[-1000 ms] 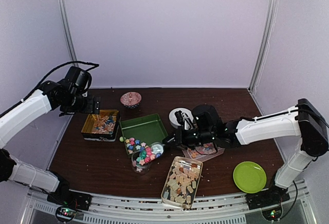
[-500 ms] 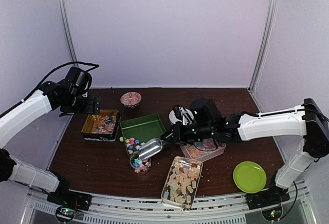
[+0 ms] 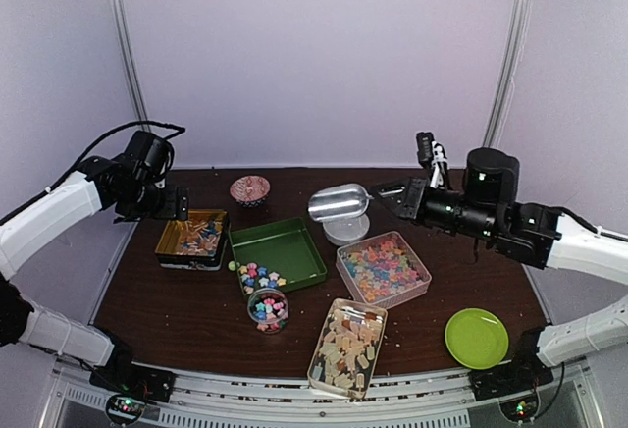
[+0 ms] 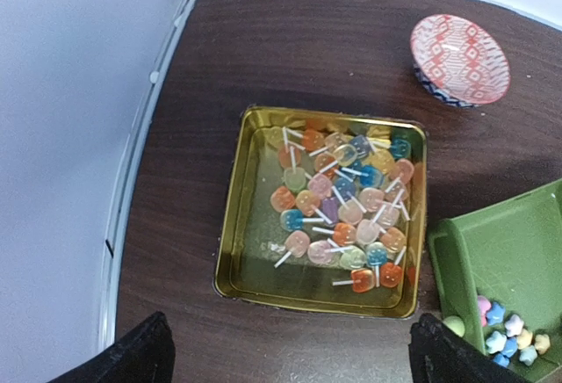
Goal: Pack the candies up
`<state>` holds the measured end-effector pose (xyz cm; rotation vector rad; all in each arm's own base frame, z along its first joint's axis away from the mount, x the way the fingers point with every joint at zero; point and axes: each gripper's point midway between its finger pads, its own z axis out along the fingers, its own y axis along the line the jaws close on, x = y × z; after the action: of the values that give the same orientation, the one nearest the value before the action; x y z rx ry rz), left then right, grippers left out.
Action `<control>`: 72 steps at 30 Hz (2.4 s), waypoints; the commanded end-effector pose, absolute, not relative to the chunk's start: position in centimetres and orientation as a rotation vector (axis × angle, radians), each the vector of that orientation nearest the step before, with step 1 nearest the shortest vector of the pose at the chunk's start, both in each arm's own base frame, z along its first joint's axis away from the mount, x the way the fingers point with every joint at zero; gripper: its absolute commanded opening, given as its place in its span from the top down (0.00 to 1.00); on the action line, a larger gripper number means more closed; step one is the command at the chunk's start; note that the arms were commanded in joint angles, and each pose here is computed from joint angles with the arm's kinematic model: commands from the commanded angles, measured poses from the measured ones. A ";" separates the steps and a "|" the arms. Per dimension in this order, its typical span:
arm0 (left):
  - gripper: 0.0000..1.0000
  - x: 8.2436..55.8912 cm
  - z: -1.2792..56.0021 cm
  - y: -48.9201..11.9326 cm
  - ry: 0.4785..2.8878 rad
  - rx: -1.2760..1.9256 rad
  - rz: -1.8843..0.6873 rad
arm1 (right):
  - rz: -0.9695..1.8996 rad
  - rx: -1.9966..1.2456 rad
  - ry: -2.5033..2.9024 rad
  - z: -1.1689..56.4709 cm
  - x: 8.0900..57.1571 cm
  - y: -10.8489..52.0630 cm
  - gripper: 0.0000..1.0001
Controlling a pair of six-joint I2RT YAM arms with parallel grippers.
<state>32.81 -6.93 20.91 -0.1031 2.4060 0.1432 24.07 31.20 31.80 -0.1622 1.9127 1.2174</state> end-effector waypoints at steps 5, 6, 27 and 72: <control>0.14 31.1 11.4 -3.9 2.624 -0.689 -0.092 | 1.076 -0.046 1.936 26.5 25.4 28.2 1.00; 0.18 30.8 10.4 -4.1 2.632 -0.762 -0.124 | 1.075 -0.046 1.935 26.2 25.5 28.2 1.00; 0.25 32.3 6.7 -4.2 2.465 -1.337 -0.190 | 1.179 -0.076 1.879 28.0 25.0 28.3 1.00; 1.00 35.2 9.0 -1.2 2.211 -1.402 -0.294 | 1.165 -0.097 1.914 26.8 25.0 28.6 1.00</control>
<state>32.27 -1.61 5.24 -1.5401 2.3717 -0.1227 25.06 28.62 26.36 -0.0740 1.9364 1.1626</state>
